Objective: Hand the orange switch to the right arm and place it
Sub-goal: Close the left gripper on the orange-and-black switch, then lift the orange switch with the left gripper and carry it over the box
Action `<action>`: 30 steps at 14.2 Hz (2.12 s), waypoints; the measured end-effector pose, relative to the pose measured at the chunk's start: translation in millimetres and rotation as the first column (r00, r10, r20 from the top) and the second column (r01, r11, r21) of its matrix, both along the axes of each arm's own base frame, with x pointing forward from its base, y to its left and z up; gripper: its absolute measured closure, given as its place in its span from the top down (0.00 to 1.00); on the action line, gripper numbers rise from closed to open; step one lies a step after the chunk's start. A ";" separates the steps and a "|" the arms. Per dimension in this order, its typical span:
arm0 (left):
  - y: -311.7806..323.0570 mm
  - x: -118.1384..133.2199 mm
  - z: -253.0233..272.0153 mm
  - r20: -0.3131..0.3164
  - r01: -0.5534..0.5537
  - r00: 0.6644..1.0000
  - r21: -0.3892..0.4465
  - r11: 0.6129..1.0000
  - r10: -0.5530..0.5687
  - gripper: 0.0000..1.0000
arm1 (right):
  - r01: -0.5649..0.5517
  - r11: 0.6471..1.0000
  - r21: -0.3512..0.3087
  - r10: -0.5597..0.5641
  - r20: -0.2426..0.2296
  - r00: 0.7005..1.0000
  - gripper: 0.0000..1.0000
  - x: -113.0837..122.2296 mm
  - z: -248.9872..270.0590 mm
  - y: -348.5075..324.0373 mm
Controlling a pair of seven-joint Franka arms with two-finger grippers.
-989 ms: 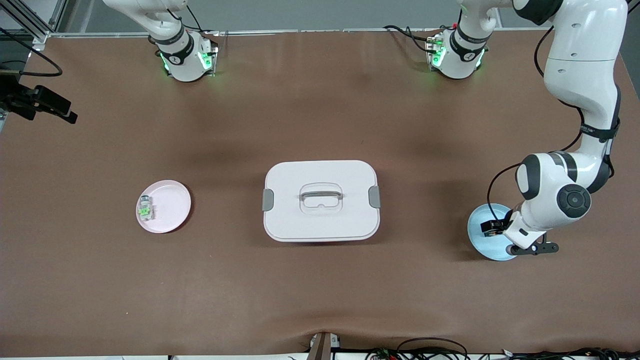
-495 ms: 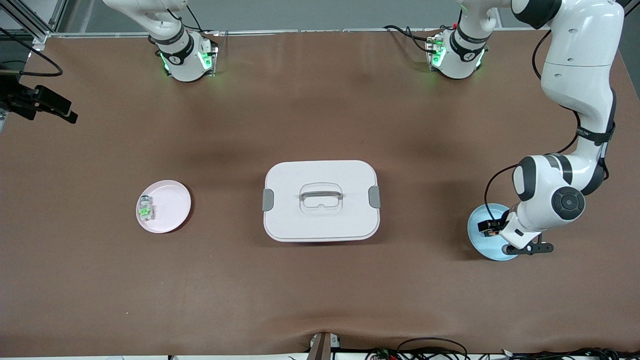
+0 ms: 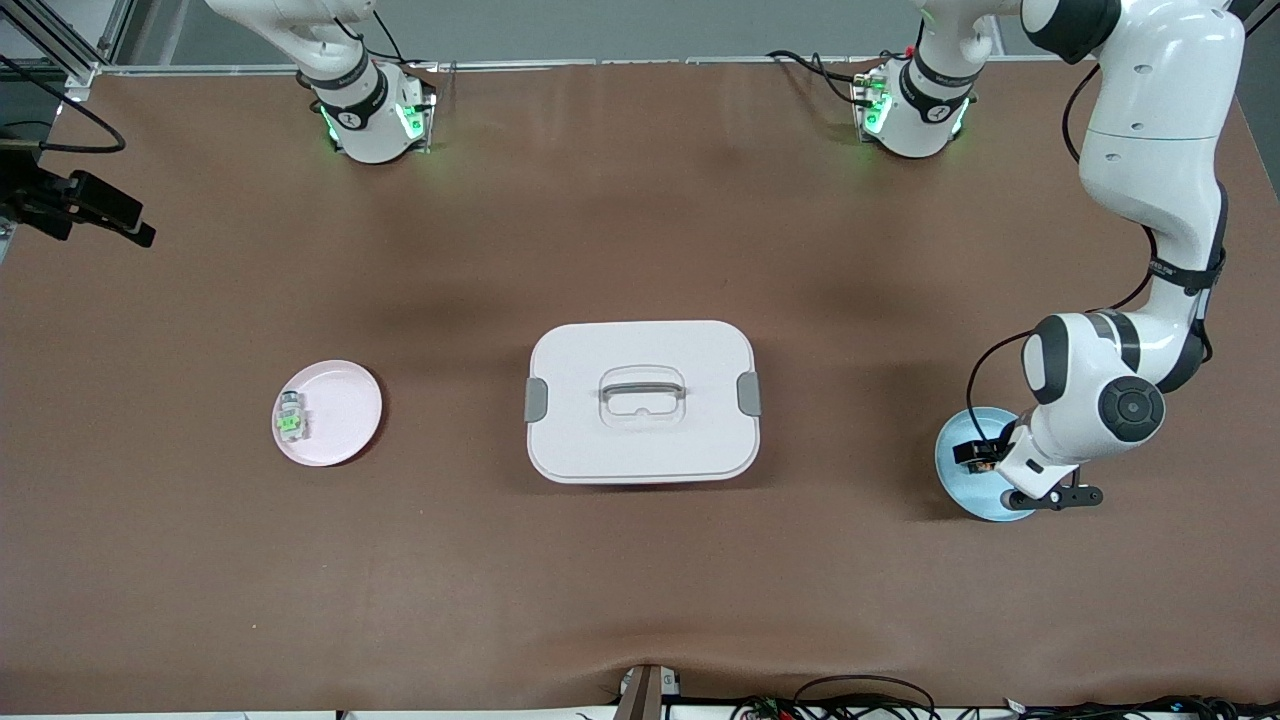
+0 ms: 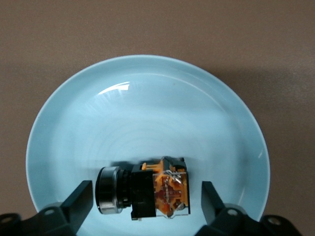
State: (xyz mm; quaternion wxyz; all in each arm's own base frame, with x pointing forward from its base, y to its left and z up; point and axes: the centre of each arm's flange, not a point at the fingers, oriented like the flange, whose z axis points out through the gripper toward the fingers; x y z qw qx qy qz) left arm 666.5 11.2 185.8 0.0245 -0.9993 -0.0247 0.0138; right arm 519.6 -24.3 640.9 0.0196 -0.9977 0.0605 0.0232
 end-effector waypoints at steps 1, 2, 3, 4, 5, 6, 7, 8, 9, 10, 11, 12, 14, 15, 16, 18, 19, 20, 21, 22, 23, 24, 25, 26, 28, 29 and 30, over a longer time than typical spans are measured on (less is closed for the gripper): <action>0.0 -0.2 -0.8 -0.001 0.000 1.000 0.000 1.000 0.000 0.94 | 0.000 1.000 0.000 0.000 0.000 1.000 1.00 0.0 0.0 0.0; 0.0 -0.2 -1.2 -0.002 0.000 1.000 0.000 1.000 0.000 0.87 | 0.000 1.000 0.000 0.000 0.000 1.000 1.00 0.0 0.0 0.0; 0.0 -0.1 -1.0 -0.001 0.000 1.000 0.000 1.000 0.000 0.74 | 0.000 1.000 0.000 0.000 0.000 1.000 1.00 0.0 0.0 0.0; -0.1 0.6 -0.2 0.001 0.000 1.000 0.000 1.000 0.000 0.72 | 0.000 1.000 0.000 0.000 0.000 1.000 1.00 0.0 0.0 0.0; -0.1 1.2 0.5 0.003 -0.001 1.000 0.000 1.000 0.001 0.72 | 0.000 1.000 0.000 0.000 0.000 1.000 1.00 0.0 0.0 0.0; 0.0 2.1 1.6 0.006 -0.004 1.000 0.000 1.000 0.004 0.72 | 0.000 1.000 0.000 0.000 0.000 1.000 1.00 0.0 0.0 0.0; 0.5 3.7 3.8 0.011 -0.006 1.000 0.000 1.000 0.006 0.72 | 0.000 1.000 0.000 0.000 0.000 1.000 1.00 0.0 0.0 0.0; 2.5 6.4 8.6 0.021 -0.011 1.000 0.001 1.000 0.011 0.72 | 0.000 1.000 0.000 0.000 0.000 1.000 1.00 0.0 0.0 0.0; 7.4 9.3 16.4 0.032 -0.018 0.999 0.001 1.000 0.018 0.72 | 0.000 1.000 0.000 0.000 0.000 1.000 1.00 0.0 0.0 -0.1; 14.1 11.1 27.4 0.037 -0.029 0.999 0.002 1.000 0.029 0.72 | 0.000 1.000 0.000 0.000 0.000 1.000 1.00 0.0 -0.1 -0.1; 20.1 11.7 40.9 0.037 -0.039 0.999 0.002 0.999 0.038 0.72 | 0.000 1.000 0.000 0.000 0.000 1.000 1.00 0.0 -0.1 -0.2; 24.4 11.2 57.3 0.031 -0.047 0.998 0.002 0.999 0.047 0.72 | 0.000 1.000 0.000 0.000 0.000 1.000 1.00 0.0 -0.2 -0.2; 23.2 6.3 94.1 0.003 -0.068 0.998 -0.020 0.997 0.069 0.72 | 0.000 1.000 0.000 0.000 0.000 1.000 1.00 0.0 -0.2 -0.2; 18.3 3.6 112.9 -0.005 -0.078 0.997 -0.043 0.996 0.078 0.72 | 0.000 1.000 0.000 0.000 -0.001 1.000 1.00 0.0 -0.2 -0.3; 10.7 1.3 131.7 -0.006 -0.082 0.997 -0.068 0.994 0.082 0.72 | 0.001 1.000 0.000 -0.001 -0.001 1.000 1.00 0.0 -0.3 -0.3; -4.0 -3.9 164.4 -0.006 -0.115 0.993 -0.123 0.986 0.115 0.72 | 0.001 1.000 0.000 -0.001 0.000 1.000 1.00 0.1 -0.2 -0.3; -10.0 -7.2 176.6 -0.016 -0.149 0.989 -0.147 0.978 0.149 0.72 | 0.002 1.000 0.000 -0.002 0.000 1.000 1.00 0.1 -0.2 -0.5; -17.6 -11.4 186.3 -0.036 -0.186 0.983 -0.163 0.969 0.182 0.72 | 0.003 1.000 0.000 -0.003 0.000 1.000 1.00 0.0 -0.2 -0.8; -28.4 -16.0 194.8 -0.061 -0.221 0.975 -0.170 0.960 0.213 0.72 | 0.004 1.000 0.000 -0.004 0.000 1.000 1.00 0.0 -0.2 -1.3; -42.4 -20.6 203.3 -0.082 -0.250 0.968 -0.174 0.953 0.239 0.72 | 0.004 1.000 0.000 -0.004 0.000 1.000 1.00 0.0 -0.1 -1.6; -58.1 -25.9 212.0 -0.106 -0.269 0.961 -0.183 0.945 0.254 0.72 | 0.005 1.000 0.000 -0.005 0.000 1.000 1.00 0.0 0.0 -1.8; -74.5 -32.4 220.7 -0.143 -0.292 0.953 -0.203 0.935 0.266 0.72 | 0.005 1.000 0.000 -0.005 0.001 1.000 1.00 0.0 0.5 -2.0; -90.0 -39.4 230.2 -0.190 -0.332 0.937 -0.225 0.916 0.293 0.72 | 0.006 1.000 0.000 -0.006 0.003 1.000 1.00 0.0 1.1 -2.6; -103.4 -45.2 240.2 -0.232 -0.376 0.918 -0.244 0.894 0.322 0.72 | 0.008 1.000 -0.001 -0.008 0.005 1.000 1.00 0.0 2.4 -3.3; -133.0 -52.1 262.1 -0.284 -0.457 0.879 -0.277 0.845 0.383 0.72 | 0.008 1.000 -0.001 -0.008 0.015 1.000 1.00 0.0 7.1 -3.7; -151.9 -54.2 273.5 -0.300 -0.498 0.858 -0.284 0.819 0.417 0.72 | 0.009 1.000 -0.003 -0.009 0.020 1.000 1.00 0.0 9.5 -4.1; -172.6 -56.4 284.8 -0.316 -0.539 0.834 -0.285 0.793 0.453 0.72 | 0.009 1.000 -0.006 -0.009 0.024 1.000 1.00 -0.1 11.3 -4.6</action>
